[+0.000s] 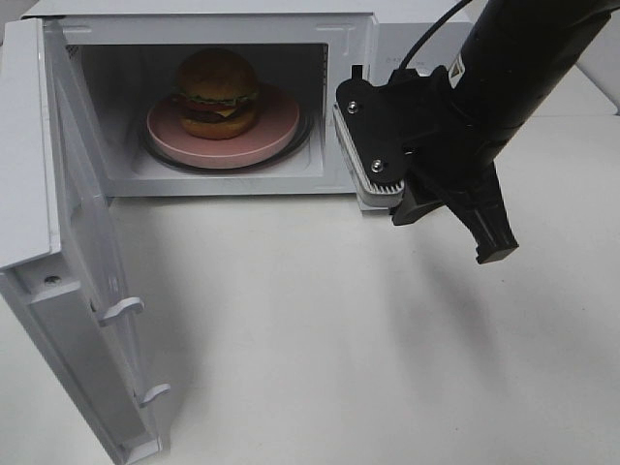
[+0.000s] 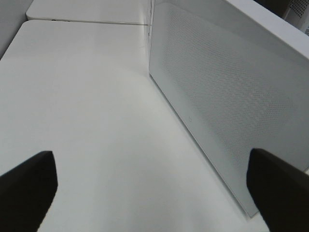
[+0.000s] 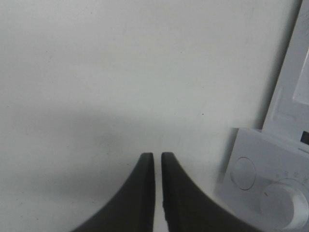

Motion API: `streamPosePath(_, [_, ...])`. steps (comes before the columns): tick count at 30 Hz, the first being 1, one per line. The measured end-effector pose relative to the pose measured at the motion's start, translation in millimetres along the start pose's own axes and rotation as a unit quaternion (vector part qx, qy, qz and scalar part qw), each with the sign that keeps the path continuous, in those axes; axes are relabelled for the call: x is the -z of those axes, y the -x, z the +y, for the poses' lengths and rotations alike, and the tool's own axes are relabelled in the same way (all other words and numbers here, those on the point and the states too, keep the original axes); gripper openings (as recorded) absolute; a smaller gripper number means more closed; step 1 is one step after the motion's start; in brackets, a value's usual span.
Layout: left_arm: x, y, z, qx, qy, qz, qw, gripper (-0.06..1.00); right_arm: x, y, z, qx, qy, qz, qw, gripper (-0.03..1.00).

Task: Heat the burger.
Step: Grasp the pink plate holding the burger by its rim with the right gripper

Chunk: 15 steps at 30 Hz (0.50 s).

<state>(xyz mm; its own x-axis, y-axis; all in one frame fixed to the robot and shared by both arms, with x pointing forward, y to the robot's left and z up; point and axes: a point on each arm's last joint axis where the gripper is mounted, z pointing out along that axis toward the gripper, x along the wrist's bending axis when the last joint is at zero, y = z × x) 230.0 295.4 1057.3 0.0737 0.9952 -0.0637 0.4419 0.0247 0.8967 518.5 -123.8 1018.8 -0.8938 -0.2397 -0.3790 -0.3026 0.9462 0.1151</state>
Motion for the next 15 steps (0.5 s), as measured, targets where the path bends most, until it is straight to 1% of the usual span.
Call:
streamPosePath(3, [0.0,0.0,0.0,0.0,0.0,0.0,1.0,0.99,0.0,1.9,0.4,0.018,0.001,-0.011,1.0,0.12])
streamPosePath(5, [0.0,0.0,0.0,0.0,0.0,0.0,1.0,0.99,0.0,2.2,3.0,0.047,-0.011,-0.02,0.999,0.12])
streamPosePath(6, [0.0,0.0,0.0,0.0,0.0,0.0,1.0,0.99,0.0,2.2,3.0,0.047,-0.011,-0.02,0.999,0.12])
streamPosePath(7, [0.0,0.0,0.0,0.0,0.0,0.0,1.0,0.99,0.1,1.9,8.3,0.074,-0.017,-0.028,0.997,0.13])
streamPosePath(8, [0.0,0.0,0.0,0.0,0.0,0.0,1.0,0.99,0.1,1.9,8.3,0.074,-0.017,-0.028,0.997,0.13])
streamPosePath(9, [0.0,0.0,0.0,0.0,0.0,0.0,1.0,0.99,0.2,1.6,13.5,0.094,-0.02,-0.036,0.995,0.15])
streamPosePath(11, [0.0,0.0,0.0,0.0,0.0,0.0,1.0,0.99,0.4,1.7,16.9,0.103,-0.019,-0.043,0.994,0.16])
streamPosePath(12, [0.0,0.0,0.0,0.0,0.0,0.0,1.0,0.99,0.7,2.6,23.2,0.116,-0.014,-0.058,0.991,0.19])
streamPosePath(13, [0.0,0.0,0.0,0.0,0.0,0.0,1.0,0.99,0.7,2.6,23.2,0.116,-0.014,-0.058,0.991,0.19])
streamPosePath(14, [0.0,0.0,0.0,0.0,0.0,0.0,1.0,0.99,1.4,4.5,30.6,0.124,-0.003,-0.08,0.989,0.25])
streamPosePath(15, [0.0,0.0,0.0,0.0,0.0,0.0,1.0,0.99,1.8,5.8,33.5,0.128,0.002,-0.092,0.988,0.28])
